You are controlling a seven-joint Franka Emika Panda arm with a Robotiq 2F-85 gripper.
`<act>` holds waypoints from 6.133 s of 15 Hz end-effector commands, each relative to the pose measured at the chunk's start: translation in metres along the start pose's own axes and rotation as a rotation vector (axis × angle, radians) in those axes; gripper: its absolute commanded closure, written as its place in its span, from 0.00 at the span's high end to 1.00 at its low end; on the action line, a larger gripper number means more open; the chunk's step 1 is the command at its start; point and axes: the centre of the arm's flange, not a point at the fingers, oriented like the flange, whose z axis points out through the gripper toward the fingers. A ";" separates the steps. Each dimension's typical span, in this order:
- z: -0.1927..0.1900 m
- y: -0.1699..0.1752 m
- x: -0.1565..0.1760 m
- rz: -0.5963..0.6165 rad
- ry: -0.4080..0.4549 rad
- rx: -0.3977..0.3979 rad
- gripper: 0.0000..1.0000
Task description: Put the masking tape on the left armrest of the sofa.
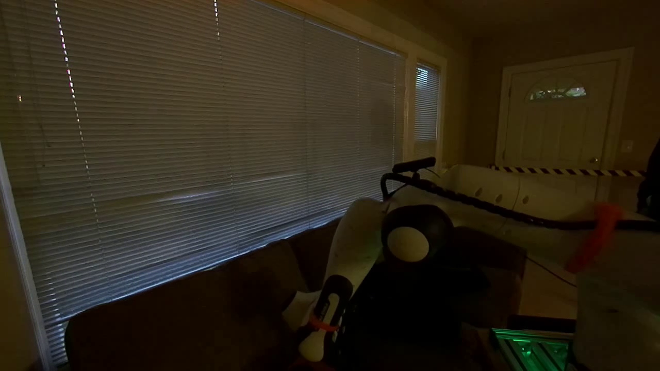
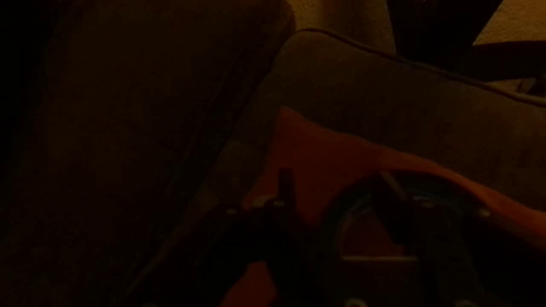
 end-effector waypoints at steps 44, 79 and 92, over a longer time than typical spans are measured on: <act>0.024 0.004 0.072 -0.199 0.048 -0.006 0.01; -0.298 -0.128 -0.095 -0.242 0.367 0.029 0.05; -0.341 -0.147 -0.042 -0.317 0.464 -0.128 0.05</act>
